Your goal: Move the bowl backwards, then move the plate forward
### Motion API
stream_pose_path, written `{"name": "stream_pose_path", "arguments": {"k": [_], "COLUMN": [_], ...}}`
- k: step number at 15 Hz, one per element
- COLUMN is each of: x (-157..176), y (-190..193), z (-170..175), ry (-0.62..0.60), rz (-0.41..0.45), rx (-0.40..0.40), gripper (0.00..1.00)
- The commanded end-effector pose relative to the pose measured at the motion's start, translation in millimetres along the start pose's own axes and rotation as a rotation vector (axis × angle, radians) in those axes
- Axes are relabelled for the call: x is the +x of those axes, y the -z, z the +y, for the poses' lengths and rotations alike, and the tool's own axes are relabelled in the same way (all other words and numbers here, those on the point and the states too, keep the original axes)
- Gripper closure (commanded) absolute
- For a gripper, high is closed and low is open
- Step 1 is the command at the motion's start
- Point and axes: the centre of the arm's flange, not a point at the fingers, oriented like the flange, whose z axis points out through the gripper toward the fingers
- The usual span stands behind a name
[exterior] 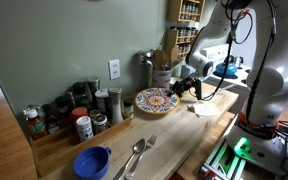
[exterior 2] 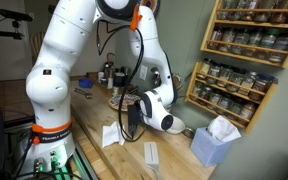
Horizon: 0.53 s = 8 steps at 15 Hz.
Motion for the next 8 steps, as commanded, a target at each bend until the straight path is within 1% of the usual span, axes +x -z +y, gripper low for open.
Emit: {"name": "stream_pose_path", "arguments": {"k": [1, 5, 8], "x": [-18.1, -29.2, -34.9], "y": [12.0, 7.6, 2.0], "z": [4.1, 4.6, 1.3], "ry": [0.063, 0.126, 0.163], "rz": [-0.085, -0.219, -0.304], "rx": [0.027, 0.011, 0.001], "gripper": [0.98, 0.98, 0.98]}}
